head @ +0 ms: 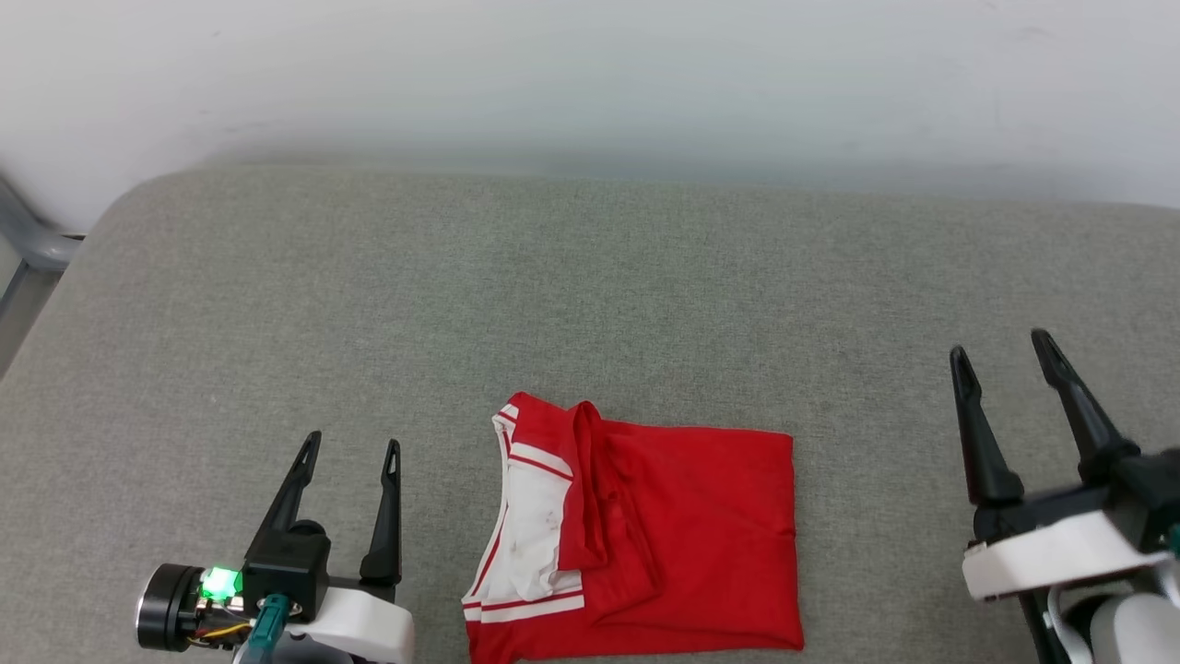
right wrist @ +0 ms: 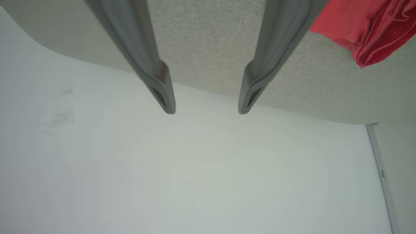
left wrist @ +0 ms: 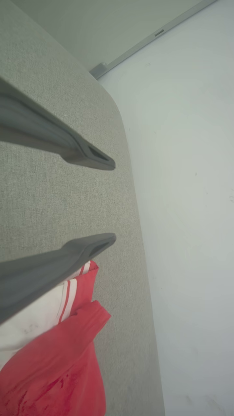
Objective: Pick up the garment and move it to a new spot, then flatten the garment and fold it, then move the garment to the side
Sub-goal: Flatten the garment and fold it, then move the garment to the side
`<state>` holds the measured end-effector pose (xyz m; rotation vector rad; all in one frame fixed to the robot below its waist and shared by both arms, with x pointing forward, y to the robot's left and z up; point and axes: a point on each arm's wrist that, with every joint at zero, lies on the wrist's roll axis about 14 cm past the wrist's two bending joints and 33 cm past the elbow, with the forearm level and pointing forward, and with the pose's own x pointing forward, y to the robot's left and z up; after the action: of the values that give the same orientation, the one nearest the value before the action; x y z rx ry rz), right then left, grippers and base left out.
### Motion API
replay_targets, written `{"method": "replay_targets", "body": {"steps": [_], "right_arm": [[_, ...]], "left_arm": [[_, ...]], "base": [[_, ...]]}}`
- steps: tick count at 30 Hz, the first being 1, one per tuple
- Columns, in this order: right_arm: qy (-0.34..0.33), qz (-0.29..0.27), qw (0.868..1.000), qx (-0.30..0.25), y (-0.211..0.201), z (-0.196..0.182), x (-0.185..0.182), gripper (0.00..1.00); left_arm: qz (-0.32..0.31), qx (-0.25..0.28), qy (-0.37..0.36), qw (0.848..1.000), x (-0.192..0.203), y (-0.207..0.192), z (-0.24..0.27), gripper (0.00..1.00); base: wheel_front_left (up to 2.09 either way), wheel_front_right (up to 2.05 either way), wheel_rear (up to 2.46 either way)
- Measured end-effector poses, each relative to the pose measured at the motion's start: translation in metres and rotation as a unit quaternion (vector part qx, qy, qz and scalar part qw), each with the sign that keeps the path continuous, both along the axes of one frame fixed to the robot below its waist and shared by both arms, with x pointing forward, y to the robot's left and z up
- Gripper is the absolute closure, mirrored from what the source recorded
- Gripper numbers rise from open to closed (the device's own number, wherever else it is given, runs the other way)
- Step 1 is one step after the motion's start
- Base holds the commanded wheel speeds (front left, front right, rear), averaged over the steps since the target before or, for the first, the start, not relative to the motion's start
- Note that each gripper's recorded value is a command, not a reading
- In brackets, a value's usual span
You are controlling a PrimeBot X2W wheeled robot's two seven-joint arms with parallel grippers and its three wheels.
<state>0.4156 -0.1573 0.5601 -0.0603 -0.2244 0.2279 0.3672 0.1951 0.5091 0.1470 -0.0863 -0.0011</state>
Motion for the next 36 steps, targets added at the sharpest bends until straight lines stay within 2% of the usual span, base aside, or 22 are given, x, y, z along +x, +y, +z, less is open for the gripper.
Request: {"method": "replay_targets", "body": {"steps": [5,14,27,30,36], "right_arm": [[0.006,-0.035,0.999,0.022,-0.009,-0.009,-0.023,0.0],[0.031,-0.057,0.997,0.043,-0.014,-0.027,-0.051,0.0],[0.043,-0.055,0.996,0.053,-0.012,-0.033,-0.058,0.0],[0.032,-0.055,0.997,0.049,-0.012,-0.027,-0.054,0.0],[-0.041,-0.047,0.997,0.042,-0.013,0.023,-0.026,0.0]], "left_arm": [[-0.008,0.0,-0.006,1.0,-0.002,-0.006,0.004,0.0],[-0.008,-0.001,-0.008,1.0,-0.01,-0.006,0.005,0.0],[-0.001,-0.002,-0.006,1.0,-0.015,-0.001,0.004,0.0],[0.001,-0.003,-0.005,1.0,-0.016,0.0,0.003,0.0],[0.006,-0.007,-0.004,1.0,-0.016,0.002,0.003,0.0]], "base": [[0.0,0.0,0.0],[0.0,0.0,0.0],[0.0,0.0,0.0],[0.0,0.0,0.0],[0.0,0.0,0.0]]}}
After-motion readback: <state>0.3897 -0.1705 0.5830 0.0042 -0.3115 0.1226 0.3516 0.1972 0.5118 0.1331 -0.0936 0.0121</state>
